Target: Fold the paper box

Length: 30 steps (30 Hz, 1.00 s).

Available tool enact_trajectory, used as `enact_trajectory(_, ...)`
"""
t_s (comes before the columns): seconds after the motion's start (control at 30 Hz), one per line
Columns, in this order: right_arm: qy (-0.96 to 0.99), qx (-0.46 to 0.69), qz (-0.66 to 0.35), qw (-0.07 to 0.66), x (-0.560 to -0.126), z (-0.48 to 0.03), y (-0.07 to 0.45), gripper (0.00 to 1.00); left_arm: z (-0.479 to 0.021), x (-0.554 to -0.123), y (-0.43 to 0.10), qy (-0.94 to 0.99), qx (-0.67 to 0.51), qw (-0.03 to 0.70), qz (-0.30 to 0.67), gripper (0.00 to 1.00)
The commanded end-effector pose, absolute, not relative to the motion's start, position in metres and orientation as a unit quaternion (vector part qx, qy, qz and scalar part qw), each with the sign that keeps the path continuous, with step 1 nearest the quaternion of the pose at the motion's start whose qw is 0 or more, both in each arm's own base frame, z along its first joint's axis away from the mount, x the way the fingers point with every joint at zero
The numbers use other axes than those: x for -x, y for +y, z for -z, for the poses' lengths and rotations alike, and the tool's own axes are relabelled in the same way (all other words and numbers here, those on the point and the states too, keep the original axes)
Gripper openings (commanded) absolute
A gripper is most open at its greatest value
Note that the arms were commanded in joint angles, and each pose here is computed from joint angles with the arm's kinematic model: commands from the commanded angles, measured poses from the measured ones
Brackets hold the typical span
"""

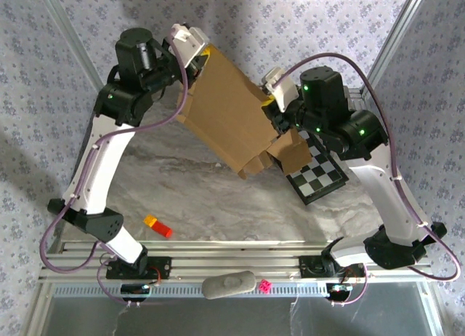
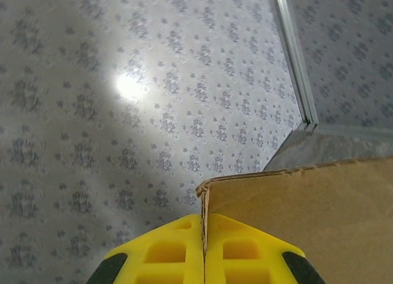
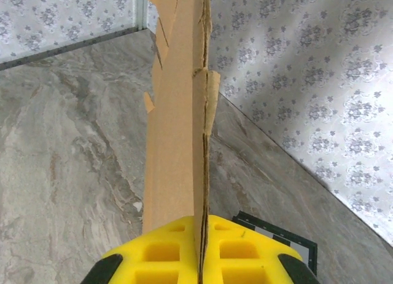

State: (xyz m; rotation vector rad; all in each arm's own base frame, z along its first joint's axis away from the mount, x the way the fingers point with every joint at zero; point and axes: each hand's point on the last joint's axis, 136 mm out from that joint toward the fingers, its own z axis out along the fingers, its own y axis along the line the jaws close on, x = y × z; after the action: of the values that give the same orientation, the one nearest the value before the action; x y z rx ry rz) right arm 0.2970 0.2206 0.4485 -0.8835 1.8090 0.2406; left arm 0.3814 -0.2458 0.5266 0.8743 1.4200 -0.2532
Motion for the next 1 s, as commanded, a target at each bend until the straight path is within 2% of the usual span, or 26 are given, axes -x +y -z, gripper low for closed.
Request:
enact_trajectory(0.0,0.751,0.291,-0.105,0.583,-0.312,-0.482,0.216,0.41,-0.558,-0.383,-0.227,0.66,-0.254,0.697,0.117,0.0)
enact_trajectory(0.07,0.756,0.226,-0.12,0.603,-0.315,-0.497,0.207,0.56,-0.56,-0.39,-0.217,0.677,-0.211,0.696,0.113,0.0)
enact_trajectory(0.13,0.761,0.146,-0.143,0.615,-0.314,-0.51,0.192,0.65,-0.564,-0.393,-0.209,0.686,-0.175,0.696,0.115,0.0)
enact_trajectory(0.17,0.762,0.104,-0.166,0.617,-0.312,-0.517,0.185,0.67,-0.564,-0.394,-0.207,0.689,-0.165,0.696,0.115,0.0)
enact_trajectory(0.3,0.752,-0.074,-0.268,0.597,-0.3,-0.525,0.161,0.66,-0.569,-0.398,-0.197,0.702,-0.126,0.692,0.111,0.0)
enact_trajectory(0.47,0.694,-0.297,-0.404,0.516,-0.287,-0.519,0.141,0.56,-0.571,-0.401,-0.188,0.709,-0.092,0.692,0.099,0.0)
enact_trajectory(0.6,0.65,-0.364,-0.481,0.462,-0.292,-0.531,0.15,0.56,-0.568,-0.402,-0.181,0.717,-0.07,0.687,0.094,0.0)
enact_trajectory(0.77,0.606,-0.41,-0.581,0.356,-0.32,-0.539,0.196,0.58,-0.56,-0.4,-0.18,0.725,-0.057,0.679,0.096,0.0)
enact_trajectory(0.97,0.643,-0.415,-0.578,0.283,-0.347,-0.528,0.24,0.61,-0.555,-0.394,-0.175,0.733,-0.034,0.673,0.096,0.0)
